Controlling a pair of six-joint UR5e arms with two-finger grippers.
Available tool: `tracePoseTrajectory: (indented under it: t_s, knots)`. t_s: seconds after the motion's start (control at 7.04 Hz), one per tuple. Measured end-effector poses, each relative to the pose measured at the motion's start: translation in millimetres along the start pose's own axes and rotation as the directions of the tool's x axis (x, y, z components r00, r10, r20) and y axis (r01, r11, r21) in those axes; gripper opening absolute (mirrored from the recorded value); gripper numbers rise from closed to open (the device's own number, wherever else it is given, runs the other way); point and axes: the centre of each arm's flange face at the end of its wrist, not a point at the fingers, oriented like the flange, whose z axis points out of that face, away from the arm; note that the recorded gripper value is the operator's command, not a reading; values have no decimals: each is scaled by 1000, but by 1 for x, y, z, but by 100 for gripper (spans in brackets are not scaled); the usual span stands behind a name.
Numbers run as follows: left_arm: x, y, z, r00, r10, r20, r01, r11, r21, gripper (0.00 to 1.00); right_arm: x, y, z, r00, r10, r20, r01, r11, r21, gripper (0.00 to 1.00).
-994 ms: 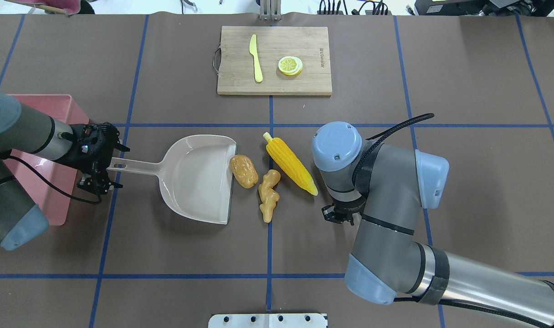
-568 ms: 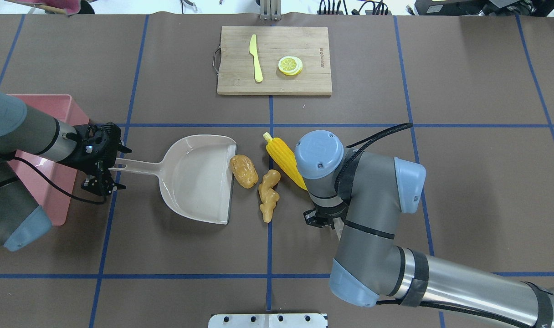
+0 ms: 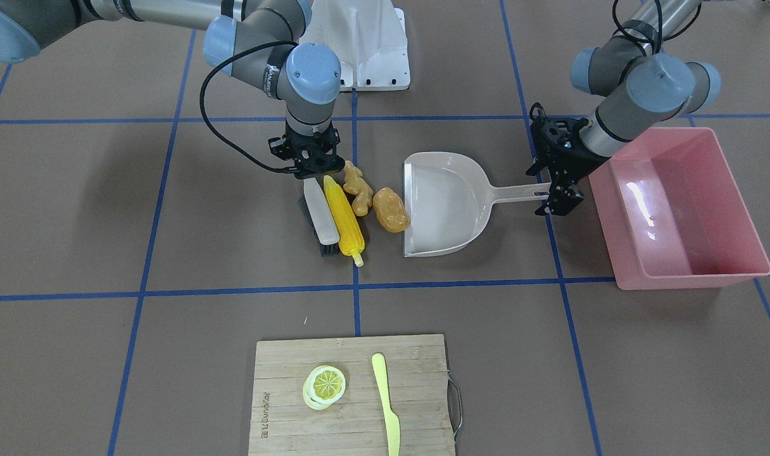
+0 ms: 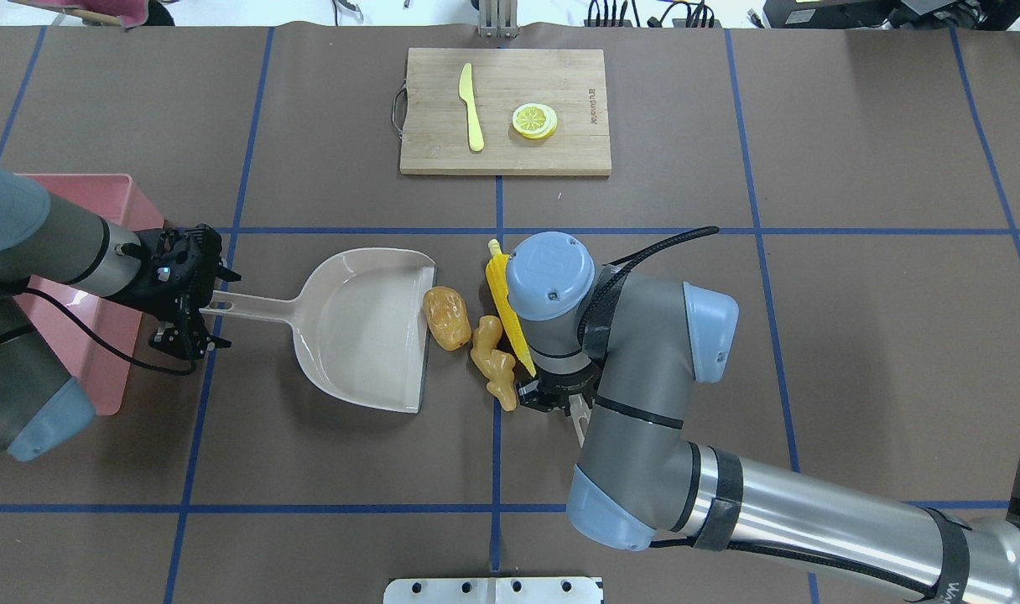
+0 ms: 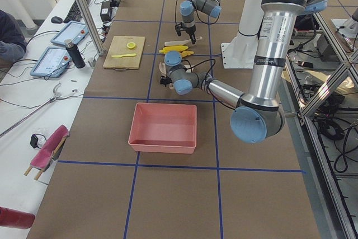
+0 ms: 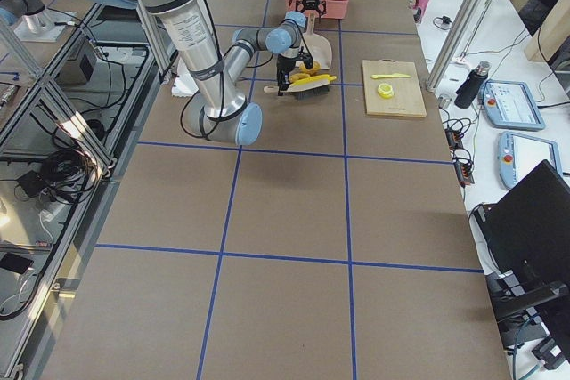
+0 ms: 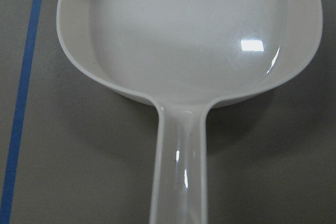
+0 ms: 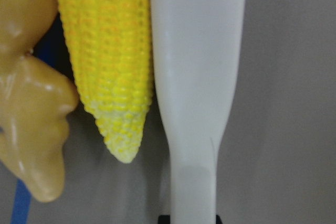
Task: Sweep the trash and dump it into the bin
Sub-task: 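Sweep the corn, ginger and potato into the dustpan with the right-held brush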
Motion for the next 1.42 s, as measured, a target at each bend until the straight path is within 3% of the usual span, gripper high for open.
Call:
tracePoseTrajectory:
  t_s: [0.28, 0.43, 0.57, 0.71, 0.85, 0.99, 1.42]
  knots:
    - [-2, 0, -1, 1000, 2, 7, -2, 1000, 0, 95, -14, -8, 1, 998, 23, 61, -23, 1000, 9, 0]
    - [-3, 0, -1, 1000, 1, 14, -1, 1000, -1, 83, -22, -13, 2, 995, 36, 94, -37, 999, 7, 0]
    - [-3, 0, -2, 1000, -2, 18, 2, 1000, -3, 64, -30, -15, -1, 990, 52, 128, -53, 999, -2, 0]
    - [-3, 0, -2, 1000, -8, 18, 8, 1000, -5, 32, -38, -15, -8, 986, 70, 154, -68, 998, -13, 0]
    - [-3, 0, -2, 1000, -12, 18, 12, 1000, -7, 11, -46, -14, -15, 980, 86, 181, -83, 996, -22, 0]
    - [-3, 1, -4, 1000, -15, 19, 15, 1000, -7, 0, -53, -15, -21, 970, 105, 219, -102, 994, -25, 0]
    - [-1, 0, -9, 999, -33, 22, 33, 999, -3, 0, -70, -17, -32, 929, 146, 341, -149, 989, -19, 0]
